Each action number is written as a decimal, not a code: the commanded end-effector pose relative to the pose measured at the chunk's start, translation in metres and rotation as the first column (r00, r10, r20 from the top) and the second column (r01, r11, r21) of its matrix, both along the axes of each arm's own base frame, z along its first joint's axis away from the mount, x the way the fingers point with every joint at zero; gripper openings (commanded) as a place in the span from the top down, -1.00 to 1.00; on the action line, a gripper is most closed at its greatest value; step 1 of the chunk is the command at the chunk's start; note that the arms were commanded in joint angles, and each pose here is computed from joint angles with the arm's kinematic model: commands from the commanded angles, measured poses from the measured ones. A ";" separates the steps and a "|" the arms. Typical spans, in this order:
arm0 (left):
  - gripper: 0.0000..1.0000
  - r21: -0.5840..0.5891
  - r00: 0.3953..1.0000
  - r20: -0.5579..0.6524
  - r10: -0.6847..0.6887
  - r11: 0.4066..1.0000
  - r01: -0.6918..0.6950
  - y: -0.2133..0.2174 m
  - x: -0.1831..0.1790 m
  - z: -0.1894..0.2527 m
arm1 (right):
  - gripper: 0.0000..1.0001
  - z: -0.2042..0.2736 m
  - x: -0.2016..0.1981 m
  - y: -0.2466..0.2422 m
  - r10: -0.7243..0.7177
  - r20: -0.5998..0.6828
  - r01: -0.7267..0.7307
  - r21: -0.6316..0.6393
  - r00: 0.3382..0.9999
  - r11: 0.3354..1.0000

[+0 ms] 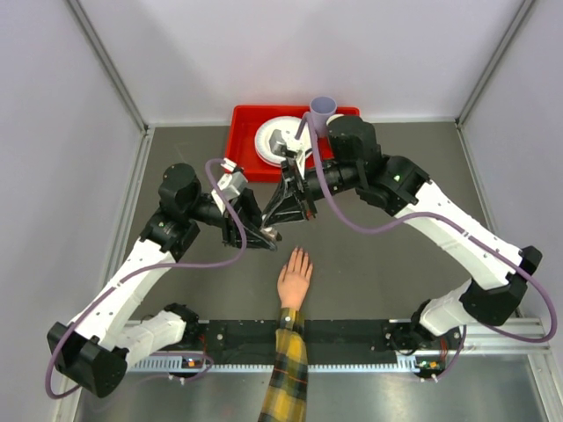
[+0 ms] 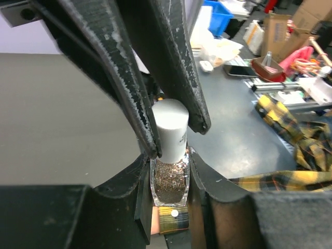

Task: Paint the nails

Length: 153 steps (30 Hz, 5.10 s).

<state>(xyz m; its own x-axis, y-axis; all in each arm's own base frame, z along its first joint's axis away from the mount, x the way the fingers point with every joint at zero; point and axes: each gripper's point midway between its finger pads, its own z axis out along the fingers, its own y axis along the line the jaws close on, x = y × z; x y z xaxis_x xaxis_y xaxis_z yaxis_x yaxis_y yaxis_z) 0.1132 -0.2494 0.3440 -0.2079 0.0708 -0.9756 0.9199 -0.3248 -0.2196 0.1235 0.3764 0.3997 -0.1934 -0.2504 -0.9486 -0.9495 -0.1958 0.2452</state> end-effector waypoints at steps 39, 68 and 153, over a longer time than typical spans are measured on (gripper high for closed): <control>1.00 -0.092 0.995 0.079 0.063 0.994 -0.056 -0.002 0.003 0.037 | 0.10 0.039 -0.014 -0.031 0.043 0.121 -0.063 0.167 0.992 0.984; 1.00 -0.153 0.466 0.089 0.880 0.475 -0.867 0.034 0.168 0.044 | 1.00 -0.006 0.091 -0.013 -0.663 0.189 0.659 0.094 0.724 0.746; 1.00 -0.183 0.704 0.161 0.691 0.722 -0.667 0.010 0.120 0.043 | 0.11 0.029 0.073 -0.006 -0.742 0.119 0.743 0.044 0.660 0.668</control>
